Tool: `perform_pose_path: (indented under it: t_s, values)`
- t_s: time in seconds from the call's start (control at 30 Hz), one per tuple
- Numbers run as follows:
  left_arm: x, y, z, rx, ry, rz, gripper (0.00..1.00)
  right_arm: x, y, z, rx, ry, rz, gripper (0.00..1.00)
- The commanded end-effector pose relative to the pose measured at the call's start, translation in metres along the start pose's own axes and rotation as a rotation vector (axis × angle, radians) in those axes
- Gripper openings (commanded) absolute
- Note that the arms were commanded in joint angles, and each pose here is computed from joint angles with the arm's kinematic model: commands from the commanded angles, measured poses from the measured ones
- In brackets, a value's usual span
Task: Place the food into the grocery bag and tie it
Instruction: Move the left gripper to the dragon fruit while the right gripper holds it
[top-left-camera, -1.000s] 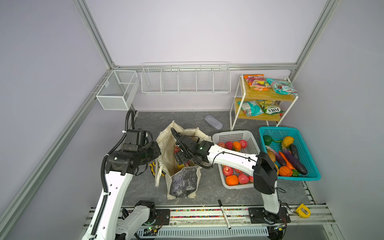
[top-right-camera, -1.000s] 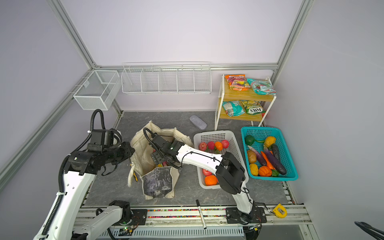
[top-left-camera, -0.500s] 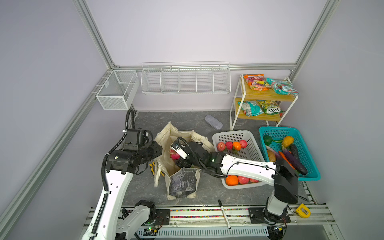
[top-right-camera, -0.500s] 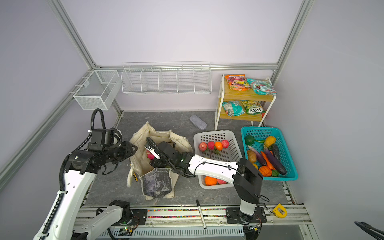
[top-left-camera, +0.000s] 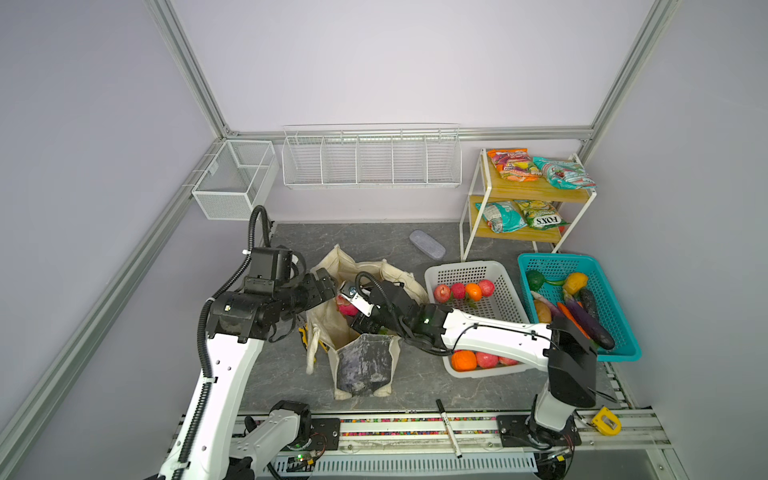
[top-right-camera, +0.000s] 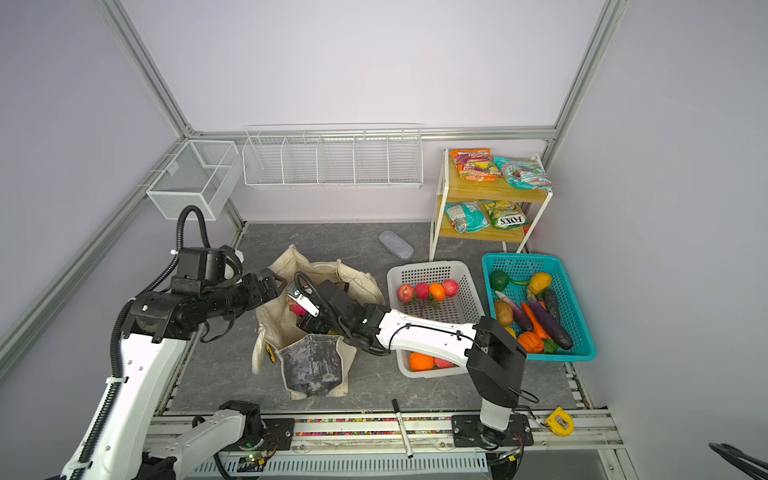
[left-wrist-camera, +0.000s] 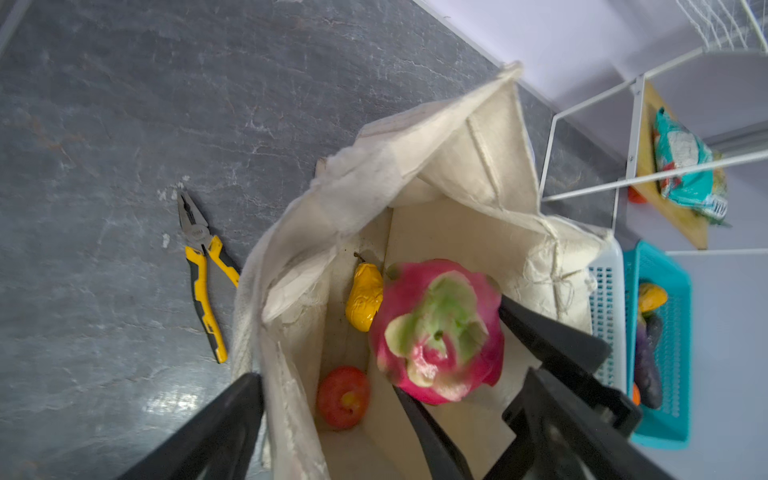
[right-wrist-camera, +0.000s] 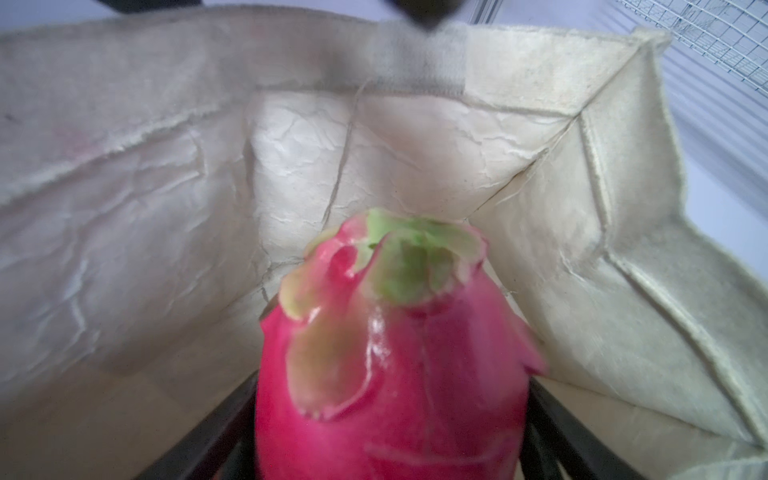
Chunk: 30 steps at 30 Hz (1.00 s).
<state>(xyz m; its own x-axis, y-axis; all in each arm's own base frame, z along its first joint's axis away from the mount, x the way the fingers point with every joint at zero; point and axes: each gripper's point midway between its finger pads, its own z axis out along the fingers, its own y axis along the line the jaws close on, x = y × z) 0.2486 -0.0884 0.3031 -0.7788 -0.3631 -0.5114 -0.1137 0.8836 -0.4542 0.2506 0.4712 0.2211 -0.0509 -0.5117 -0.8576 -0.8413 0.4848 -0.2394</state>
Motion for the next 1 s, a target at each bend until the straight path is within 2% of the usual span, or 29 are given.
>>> perform_pose_path:
  t_s: [0.0,0.23,0.5,0.63,0.97]
  values:
    - [-0.004,-0.011,-0.007,-0.027,-0.003,0.084,1.0,-0.019,-0.02,-0.017,0.026,-0.078,0.035,0.88]
    - [-0.002,-0.014,0.014,-0.026,0.033,0.065,0.94,-0.017,-0.039,-0.03,0.034,-0.103,0.094,0.88]
    - [0.016,-0.047,0.039,0.146,0.174,0.081,1.0,-0.021,-0.037,-0.042,-0.025,-0.131,0.112,0.88]
    - [0.031,-0.059,0.05,0.212,0.255,0.075,1.0,-0.023,-0.033,-0.046,-0.049,-0.141,0.111,0.88]
    - [0.063,-0.065,0.069,0.265,0.378,0.057,1.0,-0.031,-0.026,-0.049,-0.098,-0.171,0.108,0.88]
